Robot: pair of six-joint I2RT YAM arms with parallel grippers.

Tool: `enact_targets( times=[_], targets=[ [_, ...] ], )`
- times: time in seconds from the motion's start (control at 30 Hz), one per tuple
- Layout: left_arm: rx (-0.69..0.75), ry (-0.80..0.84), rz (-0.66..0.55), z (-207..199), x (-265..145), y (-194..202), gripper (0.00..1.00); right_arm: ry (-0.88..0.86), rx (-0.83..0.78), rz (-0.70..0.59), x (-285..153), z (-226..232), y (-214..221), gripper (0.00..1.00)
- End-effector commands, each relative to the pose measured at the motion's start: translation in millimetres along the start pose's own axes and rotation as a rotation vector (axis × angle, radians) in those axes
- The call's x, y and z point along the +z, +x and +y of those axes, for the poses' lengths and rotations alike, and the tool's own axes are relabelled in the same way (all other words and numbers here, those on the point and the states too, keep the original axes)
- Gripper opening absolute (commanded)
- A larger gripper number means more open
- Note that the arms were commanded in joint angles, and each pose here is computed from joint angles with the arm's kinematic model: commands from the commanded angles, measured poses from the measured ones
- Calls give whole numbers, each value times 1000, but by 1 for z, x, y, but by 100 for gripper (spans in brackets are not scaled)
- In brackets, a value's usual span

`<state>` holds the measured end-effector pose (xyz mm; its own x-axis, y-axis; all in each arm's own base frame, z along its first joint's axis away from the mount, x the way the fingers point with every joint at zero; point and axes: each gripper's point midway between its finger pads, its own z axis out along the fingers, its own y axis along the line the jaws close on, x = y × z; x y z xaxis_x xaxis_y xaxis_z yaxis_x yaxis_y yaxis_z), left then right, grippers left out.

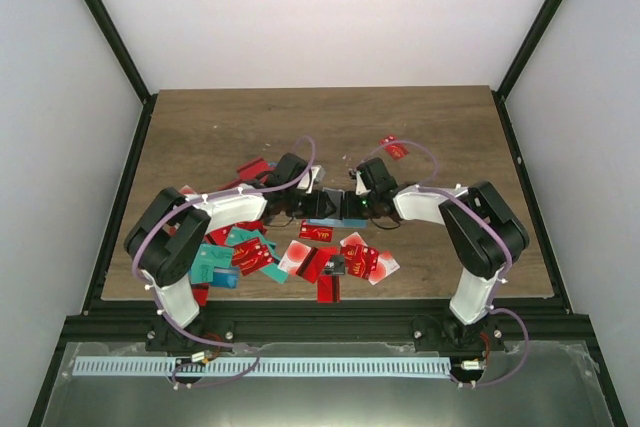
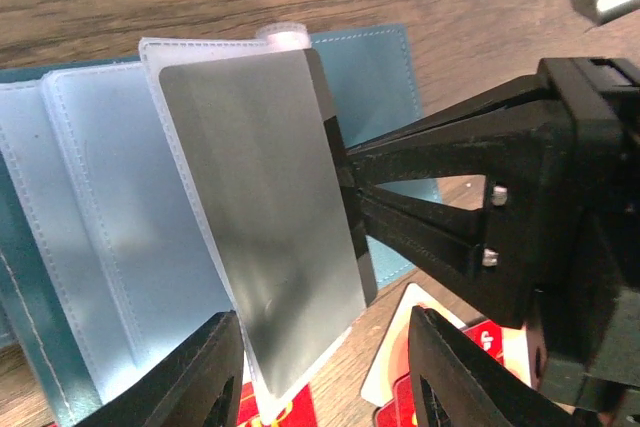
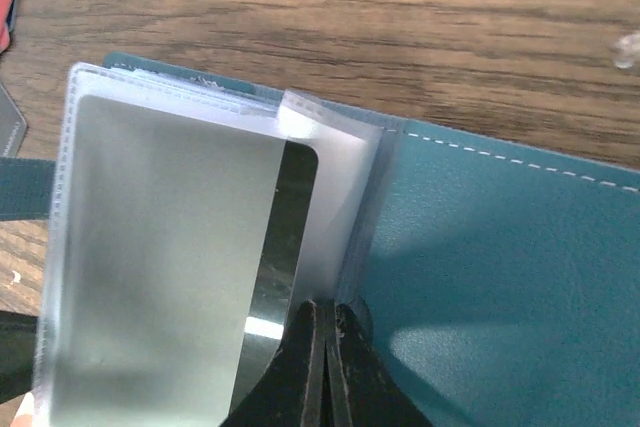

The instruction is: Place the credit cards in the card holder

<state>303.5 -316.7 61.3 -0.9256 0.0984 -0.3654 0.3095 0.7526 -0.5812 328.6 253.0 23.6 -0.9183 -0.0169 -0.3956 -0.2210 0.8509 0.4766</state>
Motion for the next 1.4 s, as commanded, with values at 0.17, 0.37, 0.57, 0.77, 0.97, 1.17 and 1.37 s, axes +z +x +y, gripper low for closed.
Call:
enact_targets(
  times=[0.17, 0.37, 0.57, 0.77, 0.97, 1.17, 1.37],
  targets=[
    [49, 207, -84, -50, -11, -28, 46, 75, 49, 65, -3, -15, 15, 1],
    [41, 236, -81, -48, -3, -24, 42, 66, 61, 72, -1, -16, 18, 1],
    [23, 192, -66, -34, 10, -21, 35, 51, 66, 76, -1, -12, 17, 1],
    [33, 217, -67, -40, 13, -24, 23, 51, 56, 48, -12, -5, 6, 1],
    [37, 184, -49, -39, 21, -27, 19, 54, 35, 21, -31, 1, -5, 6],
    [43, 31, -16, -24, 26, -27, 19, 87, 25, -5, -54, 0, -11, 24],
    [99, -146, 21, -19, 35, -27, 20, 160, 69, -97, -88, -14, -18, 33]
  ],
)
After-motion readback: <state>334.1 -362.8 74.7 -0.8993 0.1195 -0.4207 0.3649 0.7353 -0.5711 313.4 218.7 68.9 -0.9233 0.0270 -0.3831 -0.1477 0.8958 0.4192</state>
